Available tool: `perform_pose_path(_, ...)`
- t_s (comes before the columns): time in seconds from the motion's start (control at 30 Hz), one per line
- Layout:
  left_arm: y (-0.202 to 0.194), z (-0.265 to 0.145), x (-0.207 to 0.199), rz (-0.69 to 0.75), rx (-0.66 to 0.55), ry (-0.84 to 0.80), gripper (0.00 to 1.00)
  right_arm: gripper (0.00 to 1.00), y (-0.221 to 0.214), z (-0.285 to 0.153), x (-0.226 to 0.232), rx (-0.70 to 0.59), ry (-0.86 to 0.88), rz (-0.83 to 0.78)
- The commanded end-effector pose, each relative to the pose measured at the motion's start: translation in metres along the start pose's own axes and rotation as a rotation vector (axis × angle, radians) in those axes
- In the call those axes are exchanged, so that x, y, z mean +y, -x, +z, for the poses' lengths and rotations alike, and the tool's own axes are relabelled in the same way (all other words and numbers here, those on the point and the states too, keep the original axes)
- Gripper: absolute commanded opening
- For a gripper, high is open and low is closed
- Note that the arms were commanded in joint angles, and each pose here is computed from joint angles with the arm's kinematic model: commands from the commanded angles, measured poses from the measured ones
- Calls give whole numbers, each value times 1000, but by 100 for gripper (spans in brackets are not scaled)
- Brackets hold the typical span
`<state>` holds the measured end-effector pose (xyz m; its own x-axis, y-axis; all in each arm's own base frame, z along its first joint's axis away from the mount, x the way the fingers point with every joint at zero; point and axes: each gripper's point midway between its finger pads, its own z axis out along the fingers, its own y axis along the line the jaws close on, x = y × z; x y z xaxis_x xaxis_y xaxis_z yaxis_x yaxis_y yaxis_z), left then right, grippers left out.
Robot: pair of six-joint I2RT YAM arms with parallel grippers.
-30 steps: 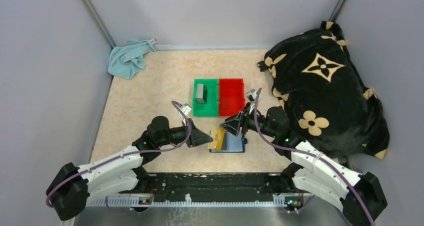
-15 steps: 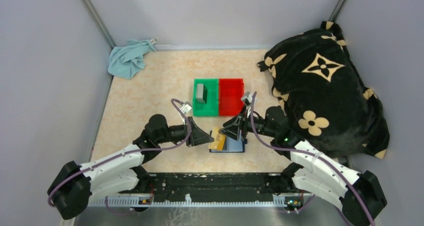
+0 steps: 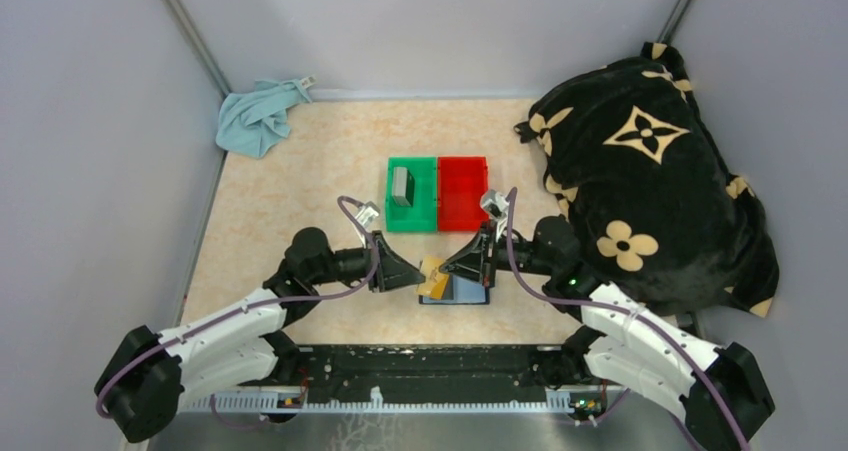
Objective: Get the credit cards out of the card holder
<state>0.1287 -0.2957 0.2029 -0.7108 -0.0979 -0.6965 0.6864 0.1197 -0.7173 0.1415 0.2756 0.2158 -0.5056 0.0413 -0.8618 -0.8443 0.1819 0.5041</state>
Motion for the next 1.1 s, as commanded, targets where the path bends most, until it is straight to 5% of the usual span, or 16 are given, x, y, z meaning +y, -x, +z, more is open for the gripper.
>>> perform_pose_path(0.0,8,-5,-11,48,-38,-27,36,0,19,0,16,-84,77,-24)
perform_pose_path(0.13,9,-7,-14,46,-49,-32,49,0,31,2,22,-122,108,-19)
perform_pose_path(0.83,8,-9,-7,34,-56,7,40,0,58,-3,22,-167,106,-26)
perform_pose_path(1.07,3,-7,0,26,-40,22,30,0,61,-1,20,-173,105,-23)
